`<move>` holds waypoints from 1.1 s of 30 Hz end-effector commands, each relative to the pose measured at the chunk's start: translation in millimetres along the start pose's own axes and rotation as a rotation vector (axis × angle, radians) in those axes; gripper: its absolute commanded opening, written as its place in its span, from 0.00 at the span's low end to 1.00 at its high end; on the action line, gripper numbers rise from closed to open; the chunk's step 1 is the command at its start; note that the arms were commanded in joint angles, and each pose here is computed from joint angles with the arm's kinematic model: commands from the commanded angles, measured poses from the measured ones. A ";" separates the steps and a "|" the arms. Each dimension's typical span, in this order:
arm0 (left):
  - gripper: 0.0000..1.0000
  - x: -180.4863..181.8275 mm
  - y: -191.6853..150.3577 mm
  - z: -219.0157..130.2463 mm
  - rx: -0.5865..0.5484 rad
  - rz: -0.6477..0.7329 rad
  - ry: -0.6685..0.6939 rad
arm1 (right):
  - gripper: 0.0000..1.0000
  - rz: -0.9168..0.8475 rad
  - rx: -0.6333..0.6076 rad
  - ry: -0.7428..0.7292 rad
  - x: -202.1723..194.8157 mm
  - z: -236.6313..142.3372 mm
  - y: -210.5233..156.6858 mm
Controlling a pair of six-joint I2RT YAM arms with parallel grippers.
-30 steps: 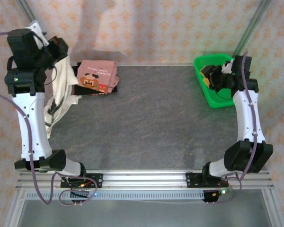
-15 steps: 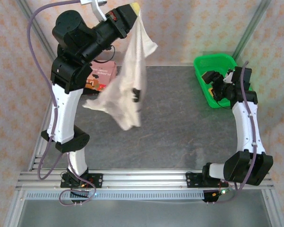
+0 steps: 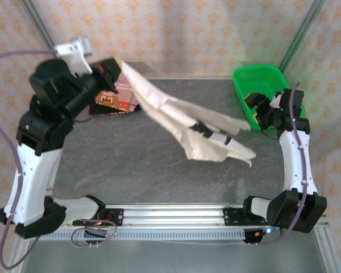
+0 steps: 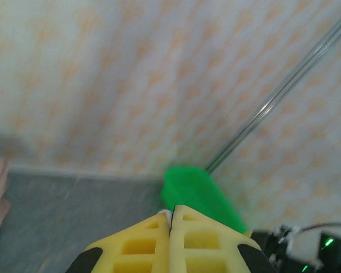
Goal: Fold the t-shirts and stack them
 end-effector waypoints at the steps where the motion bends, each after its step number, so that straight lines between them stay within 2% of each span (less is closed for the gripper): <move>1: 0.00 68.4 -59.9 33.4 0.137 -0.050 0.205 | 0.81 0.015 0.053 -0.046 -14.7 6.1 -20.4; 4: 0.00 127.2 -104.1 23.6 0.202 -0.052 0.406 | 0.80 0.016 0.143 -0.073 -21.8 19.4 -43.8; 7: 0.00 158.4 -126.5 11.2 0.230 -0.035 0.509 | 0.77 0.042 0.313 -0.116 -31.4 36.9 -77.4; 10: 0.00 172.3 -140.7 7.1 0.253 -0.045 0.529 | 0.74 0.026 0.450 -0.164 -37.4 48.4 -111.7; 13: 0.00 181.2 -149.9 5.9 0.270 -0.057 0.550 | 0.71 0.012 0.531 -0.176 -36.7 55.4 -135.9; 16: 0.00 186.2 -152.5 3.4 0.268 -0.053 0.567 | 0.65 -0.018 0.591 -0.298 -52.2 51.5 -151.8; 20: 0.00 187.5 -154.5 1.8 0.269 -0.053 0.561 | 0.60 -0.065 0.544 -0.427 -78.6 49.6 -150.6; 24: 0.00 187.5 -154.5 -0.9 0.275 -0.049 0.565 | 0.57 -0.050 0.466 -0.437 -94.8 53.1 -136.4; 29: 0.00 188.3 -153.9 -5.0 0.263 -0.048 0.564 | 0.54 -0.012 0.427 -0.325 -100.9 76.0 -124.2; 33: 0.00 188.2 -153.6 -6.5 0.262 -0.049 0.565 | 0.47 0.028 0.388 -0.263 -102.0 94.7 -119.8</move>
Point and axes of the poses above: each hand's point on the last joint's axis, 136 mm out from that joint toward the fingers, its own z axis out along the fingers, its own x axis along the line the jaws close on, y = z × x, the point moved 6 cm from there along -z, back along the fingers, and after that the axes turned 13 degrees about -z, right-handed, at the moved point
